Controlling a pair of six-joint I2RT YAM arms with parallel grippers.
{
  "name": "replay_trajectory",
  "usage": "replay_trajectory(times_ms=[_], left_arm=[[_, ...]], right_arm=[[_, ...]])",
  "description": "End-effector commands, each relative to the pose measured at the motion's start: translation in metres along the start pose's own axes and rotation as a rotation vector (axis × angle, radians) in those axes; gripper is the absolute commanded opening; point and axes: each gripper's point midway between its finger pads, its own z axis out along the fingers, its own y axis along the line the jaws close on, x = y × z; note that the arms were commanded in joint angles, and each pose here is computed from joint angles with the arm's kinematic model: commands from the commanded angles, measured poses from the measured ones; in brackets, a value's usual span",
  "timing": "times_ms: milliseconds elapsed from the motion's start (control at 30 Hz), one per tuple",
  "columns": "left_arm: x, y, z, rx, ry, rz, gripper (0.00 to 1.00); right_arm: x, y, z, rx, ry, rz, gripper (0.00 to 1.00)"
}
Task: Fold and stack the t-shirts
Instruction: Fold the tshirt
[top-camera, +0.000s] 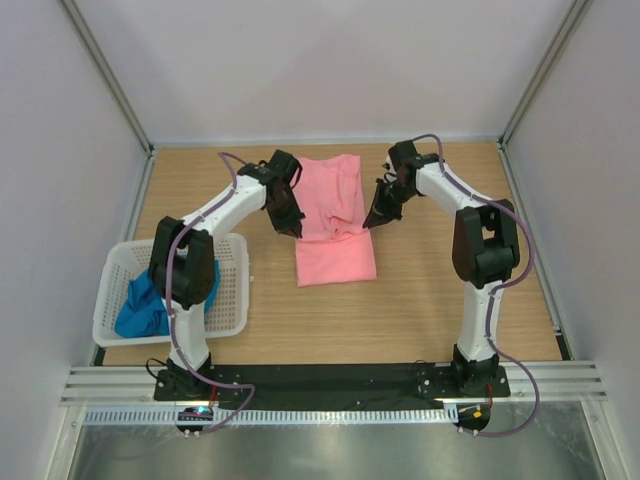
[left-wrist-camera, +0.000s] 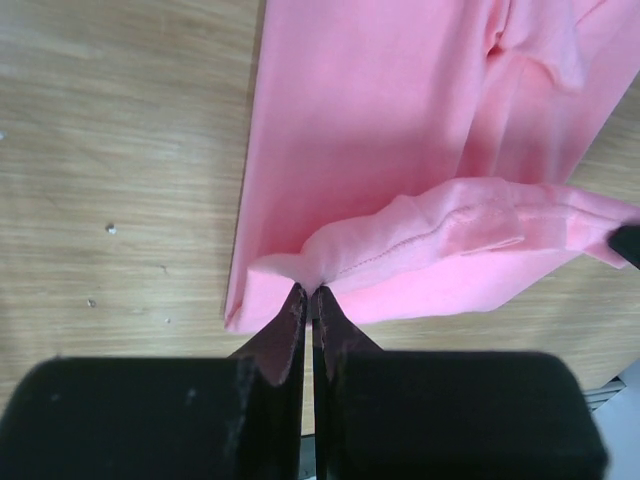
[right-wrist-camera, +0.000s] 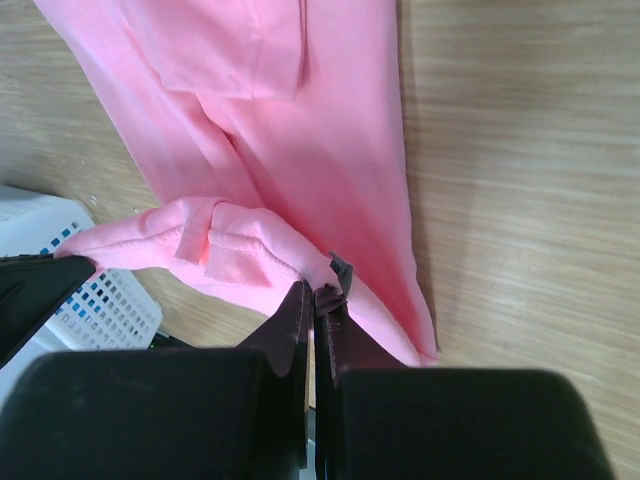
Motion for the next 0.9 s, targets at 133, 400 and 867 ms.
replay_trajectory(times_ms=[133,400,867], left_arm=[[-0.021,-0.007,0.0,0.011,0.008,0.014,0.0],[-0.04,-0.01,0.01,0.028,0.005,-0.018,0.0],[-0.069,-0.002,0.031,0.003,0.003,-0.056,0.02]], right_arm=[[-0.027,0.016,0.002,-0.088,-0.014,-0.003,0.01],[-0.044,0.016,0.007,-0.112,-0.019,0.022,0.01],[-0.074,0.008,0.025,-0.159,-0.002,0.07,0.23]])
